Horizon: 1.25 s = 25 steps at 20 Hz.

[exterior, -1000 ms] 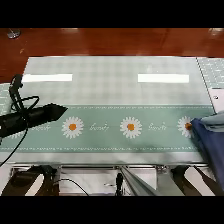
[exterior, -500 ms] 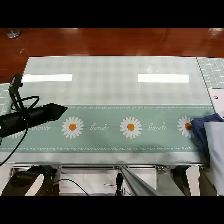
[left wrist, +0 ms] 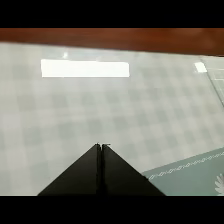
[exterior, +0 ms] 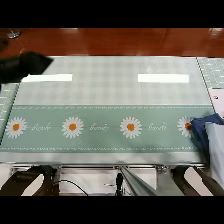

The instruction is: Fold the shirts.

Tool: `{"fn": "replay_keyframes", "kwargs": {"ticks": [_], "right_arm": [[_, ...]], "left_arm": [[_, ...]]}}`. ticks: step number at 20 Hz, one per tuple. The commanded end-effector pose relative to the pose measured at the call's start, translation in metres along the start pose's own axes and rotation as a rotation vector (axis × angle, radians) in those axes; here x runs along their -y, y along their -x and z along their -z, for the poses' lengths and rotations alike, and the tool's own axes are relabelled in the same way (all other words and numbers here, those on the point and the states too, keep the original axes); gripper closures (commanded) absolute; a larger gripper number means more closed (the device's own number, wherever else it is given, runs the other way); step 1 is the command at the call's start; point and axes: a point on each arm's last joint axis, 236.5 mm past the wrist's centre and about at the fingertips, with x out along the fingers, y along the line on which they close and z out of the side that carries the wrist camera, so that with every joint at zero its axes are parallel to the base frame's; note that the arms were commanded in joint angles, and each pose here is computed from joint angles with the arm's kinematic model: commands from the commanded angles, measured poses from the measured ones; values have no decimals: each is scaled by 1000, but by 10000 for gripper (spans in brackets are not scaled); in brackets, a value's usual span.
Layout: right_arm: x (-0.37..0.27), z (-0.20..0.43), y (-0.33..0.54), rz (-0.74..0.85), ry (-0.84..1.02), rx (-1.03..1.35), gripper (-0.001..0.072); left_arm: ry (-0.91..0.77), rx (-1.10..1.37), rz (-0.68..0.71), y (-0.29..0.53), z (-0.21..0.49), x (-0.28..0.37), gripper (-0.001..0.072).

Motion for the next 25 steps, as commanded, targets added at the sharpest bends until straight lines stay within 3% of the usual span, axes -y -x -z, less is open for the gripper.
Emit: {"fn": "replay_keyframes", "kwargs": {"ticks": [1, 3, 6, 9, 25], "right_arm": [[-60, 36, -91, 43, 403, -161, 693], [-22, 89, -137, 232, 530, -390, 695], [27, 170, -180, 322, 461, -663, 695], [44, 198, -190, 349, 407, -743, 694], [43, 196, -191, 348, 402, -730, 694]], "left_arm": [[-129, -149, -3, -33, -17, 10, 671], [-78, -401, -171, -60, 49, -42, 671], [30, -607, -339, -75, 128, -103, 671], [13, -652, -373, -74, 141, -118, 671], [0, -676, -382, -69, 145, -121, 670]]}}
